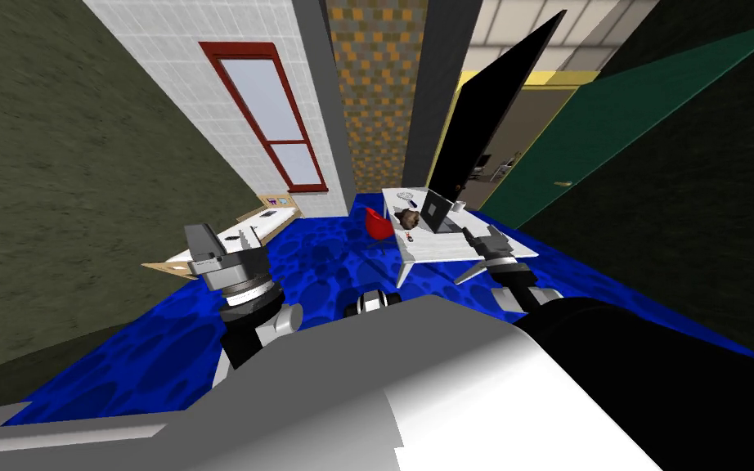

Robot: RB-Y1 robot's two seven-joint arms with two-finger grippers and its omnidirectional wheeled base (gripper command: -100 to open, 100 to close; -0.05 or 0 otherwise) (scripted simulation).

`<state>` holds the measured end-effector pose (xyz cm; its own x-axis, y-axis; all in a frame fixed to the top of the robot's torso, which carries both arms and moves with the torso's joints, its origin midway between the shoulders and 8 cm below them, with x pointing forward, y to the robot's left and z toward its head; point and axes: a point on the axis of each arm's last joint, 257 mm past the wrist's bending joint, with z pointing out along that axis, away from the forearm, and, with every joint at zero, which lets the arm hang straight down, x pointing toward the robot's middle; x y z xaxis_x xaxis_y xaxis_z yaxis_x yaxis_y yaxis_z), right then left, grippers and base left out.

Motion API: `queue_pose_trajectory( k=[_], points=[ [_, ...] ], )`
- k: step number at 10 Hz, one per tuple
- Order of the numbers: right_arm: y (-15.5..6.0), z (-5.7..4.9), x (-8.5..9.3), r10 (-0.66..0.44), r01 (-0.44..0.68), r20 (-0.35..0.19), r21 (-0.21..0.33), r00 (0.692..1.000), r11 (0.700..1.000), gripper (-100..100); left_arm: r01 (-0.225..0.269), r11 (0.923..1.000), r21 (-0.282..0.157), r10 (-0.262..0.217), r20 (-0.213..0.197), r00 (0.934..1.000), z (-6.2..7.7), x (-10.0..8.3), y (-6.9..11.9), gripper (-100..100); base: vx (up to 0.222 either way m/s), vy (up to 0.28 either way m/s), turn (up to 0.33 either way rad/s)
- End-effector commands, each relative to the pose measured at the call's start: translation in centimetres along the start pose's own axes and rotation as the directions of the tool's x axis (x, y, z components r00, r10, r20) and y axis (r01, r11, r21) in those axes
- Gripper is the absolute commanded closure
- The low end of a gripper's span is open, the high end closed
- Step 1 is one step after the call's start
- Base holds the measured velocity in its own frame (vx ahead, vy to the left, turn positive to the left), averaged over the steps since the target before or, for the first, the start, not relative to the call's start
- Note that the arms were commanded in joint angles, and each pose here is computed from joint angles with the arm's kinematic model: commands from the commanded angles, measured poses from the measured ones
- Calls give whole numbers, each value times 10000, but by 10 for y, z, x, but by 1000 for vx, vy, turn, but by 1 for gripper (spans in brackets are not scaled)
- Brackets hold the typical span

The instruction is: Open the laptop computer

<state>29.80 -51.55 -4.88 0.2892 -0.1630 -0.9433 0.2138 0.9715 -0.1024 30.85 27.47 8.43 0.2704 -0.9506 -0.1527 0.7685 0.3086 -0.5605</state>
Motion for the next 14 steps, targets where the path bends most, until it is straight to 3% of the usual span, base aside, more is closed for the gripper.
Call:
queue_pose_trajectory(
  k=[1,2,3,4,5,6,7,9,10,11,12,14],
  points=[
    [-23,-8,9,-1087,1101,-404,335,9932,9934,-100,1,10000,1,-1,0,10000,0,0,0,0,4,-15,185],
    [-44,-16,14,-1901,1950,-808,590,9784,9790,-100,0,10000,0,0,0,10000,0,0,0,0,12,-16,306],
    [-44,-16,14,-1958,2008,-812,586,9773,9779,-100,1,10000,1,-1,0,10000,0,0,0,0,11,-18,164],
    [-64,-25,19,-2739,2849,-1256,790,9535,9553,-100,-1,10000,0,1,0,10000,0,0,0,0,15,-21,297],
    [-64,-25,19,-2781,2890,-1260,785,9523,9541,-100,1,10000,0,-1,0,10000,0,0,0,0,15,-22,154],
    [-85,-35,24,-3515,3706,-1734,930,9200,9241,-100,-1,10000,-1,1,0,10000,0,0,0,0,20,-15,291],
    [-85,-35,24,-3546,3737,-1737,924,9187,9229,-100,0,10000,0,0,0,10000,0,0,0,0,19,-19,156],
    [-124,-58,31,-4728,5140,-2707,1057,8386,8513,-100,0,10000,0,0,0,10000,0,0,0,0,33,-27,364],
    [-124,-58,31,-4875,5285,-2725,1009,8295,8429,-100,0,10000,0,0,-1,10000,0,0,0,0,36,-41,123],
    [-143,-70,33,-5356,5898,-3202,987,7814,8015,-100,-2,10000,-2,2,0,10000,0,0,0,0,32,-29,209],
    [-143,-70,33,-5427,5967,-3210,958,7762,7967,-100,-1,10000,-1,1,-1,10000,0,0,0,0,25,-28,132],
    [-177,-94,36,-6227,7051,-4107,742,6660,7052,-100,-1,10000,-1,1,-1,10000,0,0,0,0,36,-38,313]
  ],
)
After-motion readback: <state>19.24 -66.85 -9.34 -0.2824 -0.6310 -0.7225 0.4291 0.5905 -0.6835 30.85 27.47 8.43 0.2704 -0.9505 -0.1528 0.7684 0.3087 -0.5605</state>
